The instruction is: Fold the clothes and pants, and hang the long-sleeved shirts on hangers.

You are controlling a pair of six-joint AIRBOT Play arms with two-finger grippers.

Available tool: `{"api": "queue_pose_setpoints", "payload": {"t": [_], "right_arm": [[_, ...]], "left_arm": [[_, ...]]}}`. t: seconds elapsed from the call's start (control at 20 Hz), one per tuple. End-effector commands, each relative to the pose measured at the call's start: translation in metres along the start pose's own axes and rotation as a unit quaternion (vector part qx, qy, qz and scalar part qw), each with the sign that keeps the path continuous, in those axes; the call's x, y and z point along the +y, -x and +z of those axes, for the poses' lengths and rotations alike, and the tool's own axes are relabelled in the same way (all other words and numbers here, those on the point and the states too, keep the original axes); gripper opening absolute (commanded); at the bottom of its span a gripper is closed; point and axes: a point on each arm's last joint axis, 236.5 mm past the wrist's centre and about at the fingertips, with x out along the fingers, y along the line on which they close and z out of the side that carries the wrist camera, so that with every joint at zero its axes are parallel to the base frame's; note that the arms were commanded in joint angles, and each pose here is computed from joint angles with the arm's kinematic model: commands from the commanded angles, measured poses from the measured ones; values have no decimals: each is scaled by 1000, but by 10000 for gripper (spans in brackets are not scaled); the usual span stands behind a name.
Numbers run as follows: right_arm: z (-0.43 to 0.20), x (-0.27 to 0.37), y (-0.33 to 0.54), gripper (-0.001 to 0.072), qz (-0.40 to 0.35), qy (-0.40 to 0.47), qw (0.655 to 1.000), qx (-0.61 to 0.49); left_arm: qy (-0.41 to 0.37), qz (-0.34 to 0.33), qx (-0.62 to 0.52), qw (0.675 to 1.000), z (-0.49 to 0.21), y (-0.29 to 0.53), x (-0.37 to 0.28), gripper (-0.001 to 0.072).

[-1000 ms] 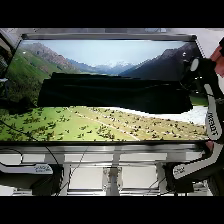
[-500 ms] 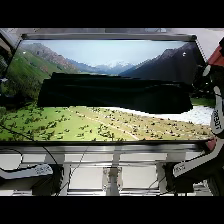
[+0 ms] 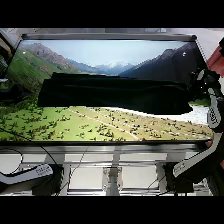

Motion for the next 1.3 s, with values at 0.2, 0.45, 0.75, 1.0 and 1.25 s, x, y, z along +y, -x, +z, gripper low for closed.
{"api": "queue_pose_setpoints", "payload": {"t": [0.2,0.45,0.75,1.0,1.25], "right_arm": [[-79,-26,-9,27,-9,1,994,111],[-153,-94,-1,27,-41,-76,992,91],[-196,-173,40,31,-73,-168,983,18],[-188,-170,54,279,-49,-184,981,-23],[-146,-145,80,332,27,-203,975,-90]], "left_arm": [[-20,4,-30,999,7,23,-16,384],[-24,6,-34,999,7,26,-17,384],[-51,6,-27,998,5,22,-20,384],[-68,-18,15,997,-3,-24,-38,385],[-60,-27,51,997,-6,-103,-53,386]]}}
